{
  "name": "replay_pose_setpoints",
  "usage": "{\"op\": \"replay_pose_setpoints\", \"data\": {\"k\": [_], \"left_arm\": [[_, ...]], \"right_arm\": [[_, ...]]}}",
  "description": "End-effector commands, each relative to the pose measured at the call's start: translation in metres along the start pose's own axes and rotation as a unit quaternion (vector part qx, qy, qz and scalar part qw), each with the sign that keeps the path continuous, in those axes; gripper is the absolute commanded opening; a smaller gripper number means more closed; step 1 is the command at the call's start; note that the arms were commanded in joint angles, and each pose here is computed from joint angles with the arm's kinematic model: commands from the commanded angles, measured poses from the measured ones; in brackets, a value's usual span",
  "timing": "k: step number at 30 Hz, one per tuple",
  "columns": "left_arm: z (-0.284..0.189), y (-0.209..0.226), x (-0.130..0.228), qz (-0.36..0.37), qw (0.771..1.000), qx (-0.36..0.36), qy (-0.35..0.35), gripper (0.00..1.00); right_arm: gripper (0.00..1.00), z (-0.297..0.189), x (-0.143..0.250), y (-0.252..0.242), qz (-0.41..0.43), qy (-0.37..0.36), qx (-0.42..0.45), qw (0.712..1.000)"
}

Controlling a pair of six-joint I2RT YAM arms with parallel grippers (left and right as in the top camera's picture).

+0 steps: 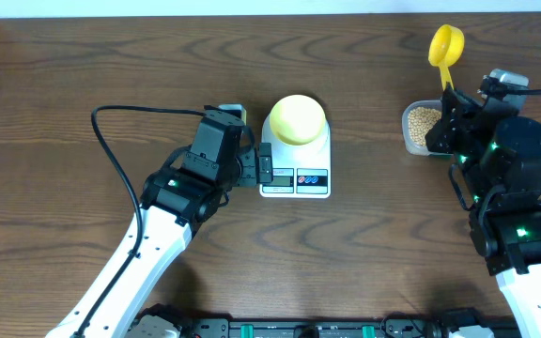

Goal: Scoop item into bowl and weigh 50g on scale

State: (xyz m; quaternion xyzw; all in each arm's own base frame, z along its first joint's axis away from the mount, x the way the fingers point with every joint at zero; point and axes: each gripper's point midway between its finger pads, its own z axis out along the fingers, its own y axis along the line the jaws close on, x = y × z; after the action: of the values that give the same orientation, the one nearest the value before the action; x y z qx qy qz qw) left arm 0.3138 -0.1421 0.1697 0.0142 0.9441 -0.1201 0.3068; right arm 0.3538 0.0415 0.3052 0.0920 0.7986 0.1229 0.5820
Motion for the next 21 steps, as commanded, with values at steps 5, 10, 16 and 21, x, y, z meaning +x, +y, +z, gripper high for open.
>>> {"op": "replay_pose_setpoints", "data": {"k": [5, 10, 16, 21], "left_arm": [[0.002, -0.002, 0.004, 0.004, 1.0, 0.007, 0.012, 0.99], [0.001, 0.003, 0.015, 0.004, 0.999, -0.002, 0.034, 0.49], [0.001, -0.011, 0.022, 0.01, 0.998, 0.028, 0.049, 0.07], [0.002, -0.04, 0.031, 0.07, 0.993, 0.079, 0.06, 0.07]], "right_arm": [[0.01, -0.002, 0.001, 0.01, 0.018, 0.013, -0.026, 0.999], [0.01, -0.003, 0.009, 0.008, 0.019, 0.03, -0.023, 0.999], [0.01, -0.004, 0.016, 0.018, 0.031, 0.049, -0.053, 0.997], [0.01, -0.004, 0.016, 0.019, 0.031, 0.049, -0.055, 0.997]]}}
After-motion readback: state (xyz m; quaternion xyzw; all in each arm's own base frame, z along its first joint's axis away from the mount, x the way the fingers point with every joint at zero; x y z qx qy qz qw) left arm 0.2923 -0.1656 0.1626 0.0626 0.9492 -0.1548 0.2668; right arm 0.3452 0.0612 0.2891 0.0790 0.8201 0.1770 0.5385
